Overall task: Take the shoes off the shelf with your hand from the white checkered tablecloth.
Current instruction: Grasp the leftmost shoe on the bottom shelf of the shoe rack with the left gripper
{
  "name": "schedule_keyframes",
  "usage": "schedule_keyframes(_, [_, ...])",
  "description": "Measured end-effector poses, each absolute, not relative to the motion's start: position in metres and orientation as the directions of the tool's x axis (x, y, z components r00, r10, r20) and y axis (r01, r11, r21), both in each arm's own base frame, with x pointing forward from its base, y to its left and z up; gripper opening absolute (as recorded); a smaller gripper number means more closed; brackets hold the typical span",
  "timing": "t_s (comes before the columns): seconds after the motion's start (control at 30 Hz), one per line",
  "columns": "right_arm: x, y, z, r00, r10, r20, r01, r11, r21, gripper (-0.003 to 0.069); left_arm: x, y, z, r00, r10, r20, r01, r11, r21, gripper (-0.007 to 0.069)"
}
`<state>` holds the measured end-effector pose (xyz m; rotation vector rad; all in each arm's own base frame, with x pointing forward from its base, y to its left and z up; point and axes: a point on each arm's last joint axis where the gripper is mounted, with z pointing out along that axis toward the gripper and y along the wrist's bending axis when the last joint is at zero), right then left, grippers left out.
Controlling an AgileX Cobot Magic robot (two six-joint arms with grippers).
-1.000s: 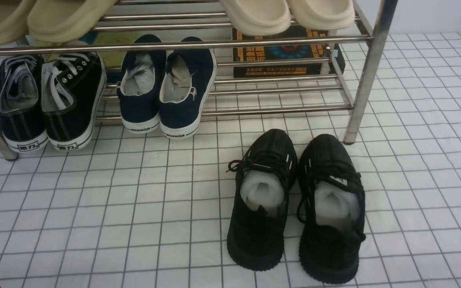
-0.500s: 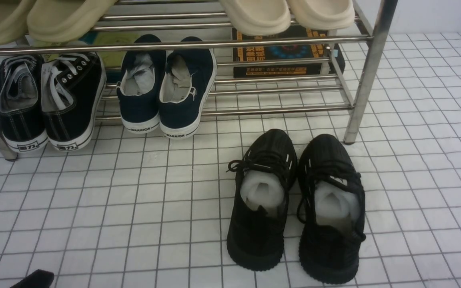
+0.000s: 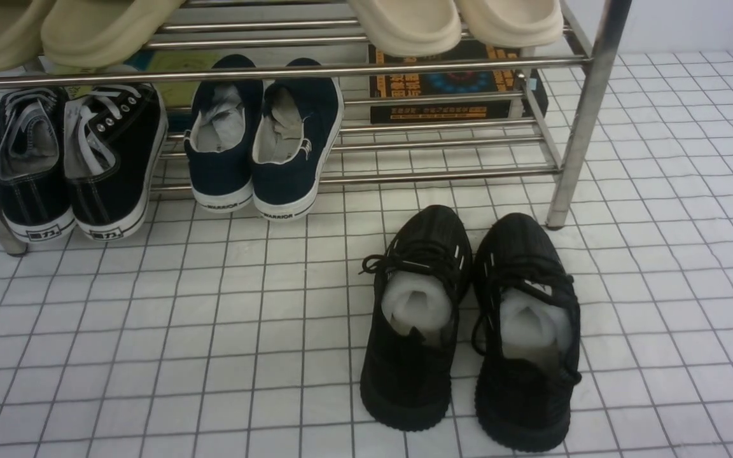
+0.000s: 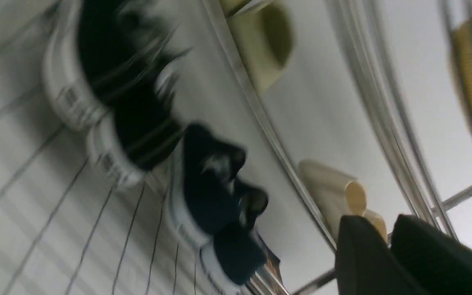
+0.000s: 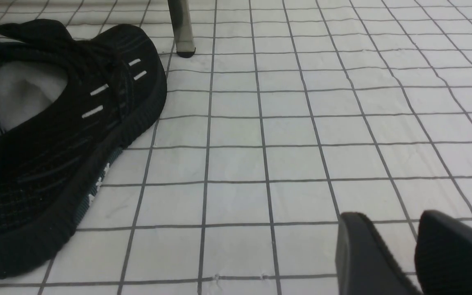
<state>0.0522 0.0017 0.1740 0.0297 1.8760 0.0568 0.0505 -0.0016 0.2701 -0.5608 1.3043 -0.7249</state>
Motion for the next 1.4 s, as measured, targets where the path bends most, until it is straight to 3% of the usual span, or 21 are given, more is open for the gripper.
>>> schedule_keyframes(0.07, [0.052,0.002,0.174,-0.301,0.049,-0.952,-0.008,0.998,0.054,0.0221,0.06,-0.002,0.295,0.076,-0.612,-0.787,0.101,0.79,-0.605,0.0025])
schedule_keyframes(0.17, [0.052,0.002,0.174,-0.301,0.049,-0.952,-0.008,0.998,0.054,0.0221,0.091,-0.004,0.309,-0.186,-0.456,-0.87,-0.049,0.889,-0.456,0.0001])
schedule_keyframes(0.23, [0.052,0.002,0.174,-0.301,0.049,-0.952,-0.008,0.998,0.054,0.0221,0.112,-0.005,0.307,-0.412,-0.39,-0.824,-0.134,0.92,-0.369,0.0001])
schedule_keyframes(0.27, [0.052,0.002,0.174,-0.301,0.049,-0.952,-0.008,0.998,0.054,0.0221,0.115,-0.005,0.306,-0.436,-0.38,-0.816,-0.14,0.924,-0.356,0.0001])
schedule_keyframes(0.3, [0.052,0.002,0.174,-0.301,0.049,-0.952,-0.008,0.998,0.054,0.0221,0.133,-0.004,0.301,-0.595,-0.333,-0.732,-0.185,0.943,-0.278,0.0001])
schedule_keyframes(0.33, [0.052,0.002,0.174,-0.301,0.049,-0.952,-0.008,0.998,0.054,0.0221,0.142,-0.004,0.302,-0.66,-0.309,-0.685,-0.2,0.951,-0.236,0.0001])
schedule_keyframes(0.5, [0.052,0.002,0.174,-0.302,0.05,-0.952,-0.008,0.998,0.055,0.0225,0.197,0.011,0.299,-0.809,-0.249,-0.532,-0.271,0.962,-0.037,0.0011])
schedule_keyframes(0.6, [0.052,0.002,0.174,-0.302,0.05,-0.952,-0.008,0.998,0.055,0.0229,0.219,0.025,0.3,-0.827,-0.296,-0.478,-0.331,0.944,-0.012,0.0014])
schedule_keyframes(0.7, [0.052,0.002,0.174,-0.302,0.05,-0.952,-0.008,0.998,0.055,0.0233,0.245,0.048,0.308,-0.807,-0.369,-0.462,-0.387,0.92,-0.06,0.0016])
schedule_keyframes(0.87, [0.052,0.002,0.174,-0.302,0.05,-0.952,-0.008,0.998,0.055,0.0237,0.268,0.076,0.316,-0.741,-0.521,-0.423,-0.432,0.853,-0.292,0.0016])
schedule_keyframes(0.9, [0.052,0.002,0.174,-0.302,0.05,-0.952,-0.008,0.998,0.055,0.0237,0.278,0.079,0.317,-0.689,-0.581,-0.434,-0.428,0.809,-0.403,0.0017])
schedule_keyframes(1.1, [0.052,0.002,0.174,-0.302,0.05,-0.952,-0.008,0.998,0.055,0.0237,0.305,0.085,0.312,-0.564,-0.677,-0.472,-0.427,0.729,-0.535,0.004])
schedule_keyframes(1.17, [0.052,0.002,0.174,-0.302,0.05,-0.952,-0.008,0.998,0.055,0.0237,0.311,0.089,0.307,-0.535,-0.69,-0.487,-0.437,0.72,-0.539,0.0065])
schedule_keyframes(1.4, [0.052,0.002,0.174,-0.302,0.051,-0.952,-0.008,0.998,0.056,0.0237,0.336,0.104,0.281,-0.45,-0.736,-0.506,-0.487,0.677,-0.552,0.0299])
